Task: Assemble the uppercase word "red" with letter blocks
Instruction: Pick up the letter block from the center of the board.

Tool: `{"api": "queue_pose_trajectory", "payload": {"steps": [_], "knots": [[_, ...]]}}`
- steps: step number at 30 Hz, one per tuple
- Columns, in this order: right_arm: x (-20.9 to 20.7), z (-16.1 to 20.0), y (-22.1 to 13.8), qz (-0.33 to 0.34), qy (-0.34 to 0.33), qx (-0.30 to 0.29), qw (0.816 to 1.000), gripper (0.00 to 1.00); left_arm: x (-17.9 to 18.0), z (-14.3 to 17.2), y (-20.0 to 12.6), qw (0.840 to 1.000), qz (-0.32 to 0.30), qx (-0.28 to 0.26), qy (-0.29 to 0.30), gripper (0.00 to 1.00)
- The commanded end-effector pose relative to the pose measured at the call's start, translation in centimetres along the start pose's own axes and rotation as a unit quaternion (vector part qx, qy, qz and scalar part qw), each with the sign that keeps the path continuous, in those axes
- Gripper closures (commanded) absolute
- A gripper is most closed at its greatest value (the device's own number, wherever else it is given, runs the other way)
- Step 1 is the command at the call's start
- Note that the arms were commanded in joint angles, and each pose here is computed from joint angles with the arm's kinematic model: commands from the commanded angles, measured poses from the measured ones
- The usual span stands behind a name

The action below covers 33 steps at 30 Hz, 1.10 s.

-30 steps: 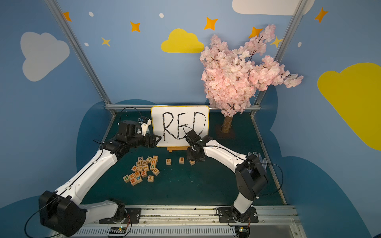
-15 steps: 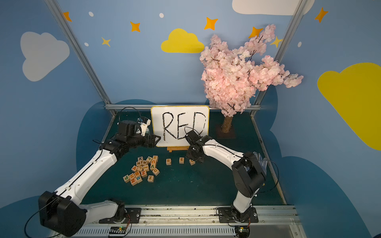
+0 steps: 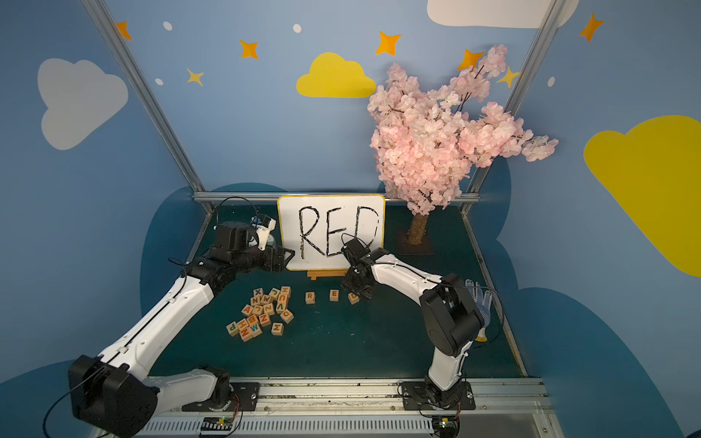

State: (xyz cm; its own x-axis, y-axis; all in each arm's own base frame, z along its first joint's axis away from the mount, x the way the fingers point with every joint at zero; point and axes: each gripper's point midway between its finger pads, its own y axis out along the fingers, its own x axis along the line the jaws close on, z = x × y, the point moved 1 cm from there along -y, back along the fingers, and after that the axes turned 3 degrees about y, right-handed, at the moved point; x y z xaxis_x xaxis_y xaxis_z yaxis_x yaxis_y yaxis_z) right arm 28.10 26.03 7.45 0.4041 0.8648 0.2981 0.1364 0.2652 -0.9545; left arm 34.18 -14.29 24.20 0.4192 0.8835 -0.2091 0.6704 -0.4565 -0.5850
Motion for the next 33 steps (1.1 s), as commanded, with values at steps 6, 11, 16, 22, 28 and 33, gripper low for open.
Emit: {"api": "queue_pose_trajectory", "payload": {"steps": [6, 11, 16, 22, 28, 33], "knots": [[-1.0, 0.4, 1.3, 0.017, 0.027, 0.021, 0.999, 0.45, 0.1, -0.8, -0.9, 1.0, -0.004, -0.013, 0.0, 0.14], [-1.2, 0.3, 1.9, 0.025, 0.031, 0.025, 0.999, 0.45, 0.3, -0.7, -0.9, 1.0, -0.005, -0.012, -0.004, 0.14], [-1.5, 0.1, 2.4, 0.03, 0.034, 0.028, 0.999, 0.46, 0.3, -0.7, -0.8, 1.0, -0.005, -0.012, -0.004, 0.14], [-1.3, -0.2, 2.8, 0.03, 0.028, 0.027, 0.999, 0.49, 0.4, -0.7, -0.7, 1.0, -0.005, -0.011, -0.007, 0.14], [-1.9, -0.2, 3.8, 0.047, 0.018, 0.03, 0.998, 0.59, 0.5, -0.6, -0.7, 1.0, -0.005, -0.01, -0.008, 0.14], [-1.8, -0.2, 3.9, 0.051, 0.008, 0.032, 0.998, 0.65, 0.5, -0.6, -0.7, 1.0, -0.005, -0.009, -0.008, 0.14]]}}
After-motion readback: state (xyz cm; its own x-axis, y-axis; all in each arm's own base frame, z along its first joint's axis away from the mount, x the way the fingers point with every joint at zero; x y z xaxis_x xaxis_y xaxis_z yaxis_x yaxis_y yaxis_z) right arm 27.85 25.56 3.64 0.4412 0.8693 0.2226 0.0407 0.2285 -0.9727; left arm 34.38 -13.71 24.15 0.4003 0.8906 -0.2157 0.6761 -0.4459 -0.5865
